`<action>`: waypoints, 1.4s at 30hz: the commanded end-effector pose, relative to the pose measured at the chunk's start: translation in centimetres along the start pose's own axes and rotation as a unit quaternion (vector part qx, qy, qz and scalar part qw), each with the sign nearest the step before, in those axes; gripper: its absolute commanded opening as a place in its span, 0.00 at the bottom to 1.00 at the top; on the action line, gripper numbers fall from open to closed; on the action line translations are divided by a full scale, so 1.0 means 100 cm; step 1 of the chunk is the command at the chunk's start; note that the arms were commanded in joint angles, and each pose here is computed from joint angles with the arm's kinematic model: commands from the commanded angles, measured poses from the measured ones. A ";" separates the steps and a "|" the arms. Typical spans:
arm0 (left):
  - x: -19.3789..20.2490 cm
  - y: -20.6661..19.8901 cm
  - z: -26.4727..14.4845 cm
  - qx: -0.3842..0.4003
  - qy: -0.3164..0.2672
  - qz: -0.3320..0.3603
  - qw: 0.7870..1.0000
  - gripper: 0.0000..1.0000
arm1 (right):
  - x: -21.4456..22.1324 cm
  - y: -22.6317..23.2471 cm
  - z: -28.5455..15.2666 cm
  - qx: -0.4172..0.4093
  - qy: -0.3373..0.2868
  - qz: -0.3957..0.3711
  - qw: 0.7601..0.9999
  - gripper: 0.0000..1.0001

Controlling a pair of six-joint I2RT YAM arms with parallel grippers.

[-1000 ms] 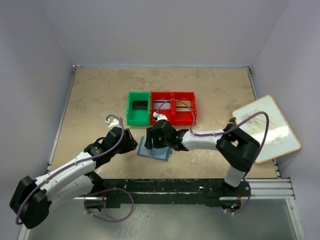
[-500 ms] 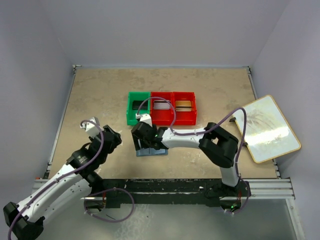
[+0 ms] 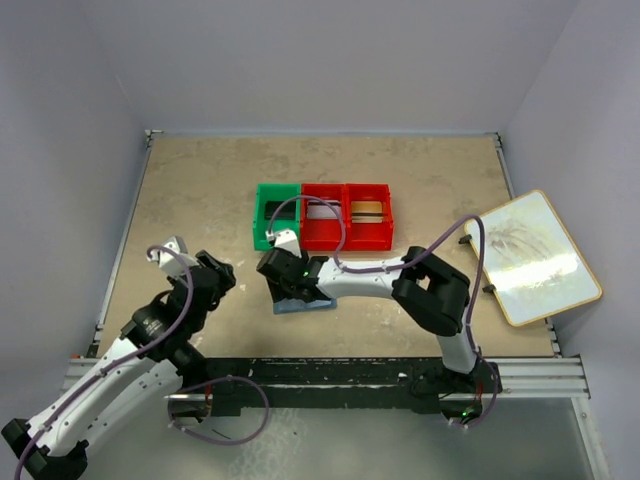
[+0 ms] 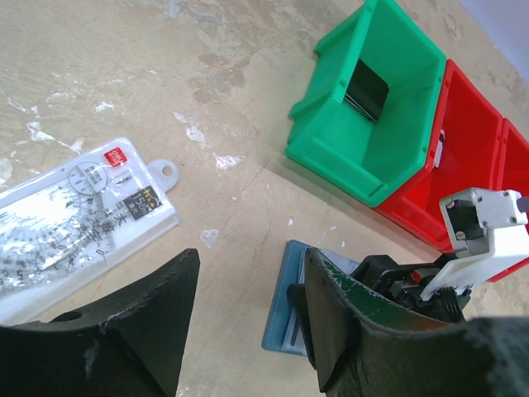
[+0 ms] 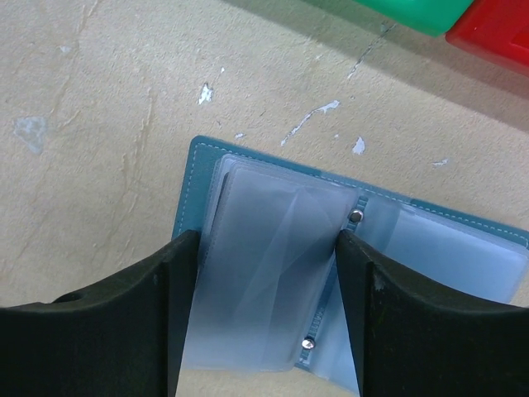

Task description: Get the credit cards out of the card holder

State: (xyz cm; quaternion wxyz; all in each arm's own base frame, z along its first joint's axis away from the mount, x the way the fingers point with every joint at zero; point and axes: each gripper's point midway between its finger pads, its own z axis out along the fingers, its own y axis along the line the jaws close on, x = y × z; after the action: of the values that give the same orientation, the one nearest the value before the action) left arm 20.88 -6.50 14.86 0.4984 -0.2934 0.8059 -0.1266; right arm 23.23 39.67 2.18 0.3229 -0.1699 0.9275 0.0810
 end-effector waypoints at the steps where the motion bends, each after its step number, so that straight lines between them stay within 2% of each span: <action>1: 0.002 -0.027 -0.002 0.047 0.022 0.013 0.999 0.52 | 0.033 0.008 -0.003 -0.060 0.064 -0.009 0.996 0.67; 9: 0.046 -0.053 0.005 0.118 0.102 0.038 0.987 0.52 | 0.023 0.014 -0.009 -0.148 0.063 0.038 0.986 0.61; 18: 0.076 -0.058 0.010 0.148 0.146 0.025 0.978 0.52 | 0.025 0.006 -0.006 -0.171 0.069 0.062 0.981 0.64; 27: 0.089 -0.058 0.015 0.147 0.165 0.031 0.975 0.52 | 0.032 0.004 -0.003 -0.175 0.073 0.067 0.979 0.61; 30: 0.090 -0.058 0.015 0.146 0.167 0.031 0.975 0.52 | 0.032 0.003 -0.002 -0.174 0.073 0.069 0.980 0.64; 42: 0.093 -0.054 0.015 0.143 0.169 0.024 0.975 0.52 | 0.028 0.000 -0.003 -0.193 0.067 0.084 0.975 0.64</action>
State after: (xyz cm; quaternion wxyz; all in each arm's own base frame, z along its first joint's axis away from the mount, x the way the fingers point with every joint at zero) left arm 20.71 -15.71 9.34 0.3867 -0.1717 0.8690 -0.2566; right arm 22.92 40.67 3.24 0.2616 -0.1552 0.9074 0.2900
